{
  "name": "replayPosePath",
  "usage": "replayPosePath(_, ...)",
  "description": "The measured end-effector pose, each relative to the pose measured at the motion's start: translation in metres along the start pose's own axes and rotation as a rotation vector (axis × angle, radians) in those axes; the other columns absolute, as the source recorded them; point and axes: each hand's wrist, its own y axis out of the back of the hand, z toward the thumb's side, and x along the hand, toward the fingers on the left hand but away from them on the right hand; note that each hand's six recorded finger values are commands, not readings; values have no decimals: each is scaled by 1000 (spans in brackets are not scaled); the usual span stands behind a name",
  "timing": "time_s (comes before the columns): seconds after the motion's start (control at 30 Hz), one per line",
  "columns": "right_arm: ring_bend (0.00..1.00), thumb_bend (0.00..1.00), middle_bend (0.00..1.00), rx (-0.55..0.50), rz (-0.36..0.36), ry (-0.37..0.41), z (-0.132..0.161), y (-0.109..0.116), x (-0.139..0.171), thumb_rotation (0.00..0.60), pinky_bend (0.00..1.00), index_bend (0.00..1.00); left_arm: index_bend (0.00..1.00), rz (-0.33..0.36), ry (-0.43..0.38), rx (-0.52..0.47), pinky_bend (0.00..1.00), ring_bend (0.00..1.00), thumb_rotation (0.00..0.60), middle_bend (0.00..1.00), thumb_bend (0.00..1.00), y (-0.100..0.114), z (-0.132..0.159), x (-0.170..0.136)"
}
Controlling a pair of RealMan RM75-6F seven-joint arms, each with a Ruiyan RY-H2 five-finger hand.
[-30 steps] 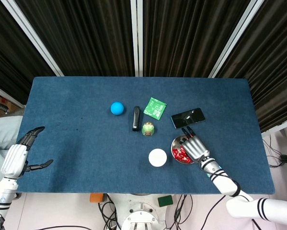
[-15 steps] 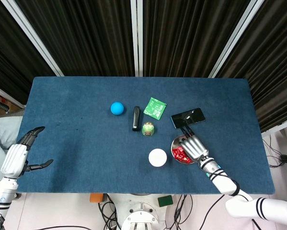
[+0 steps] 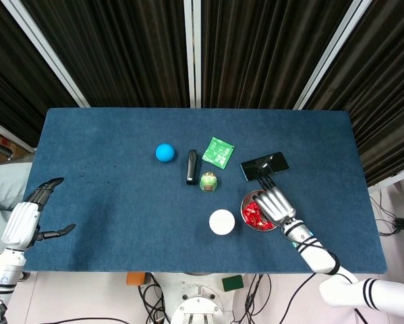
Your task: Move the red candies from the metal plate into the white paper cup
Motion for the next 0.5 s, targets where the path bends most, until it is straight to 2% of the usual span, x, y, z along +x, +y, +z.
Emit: replayPosePath(0.5, 38, 475, 596, -12, -105, -6, -5, 39, 9, 600, 0, 788, 104, 1, -3, -8, 245, 120, 600, 119, 92, -1, 0, 1)
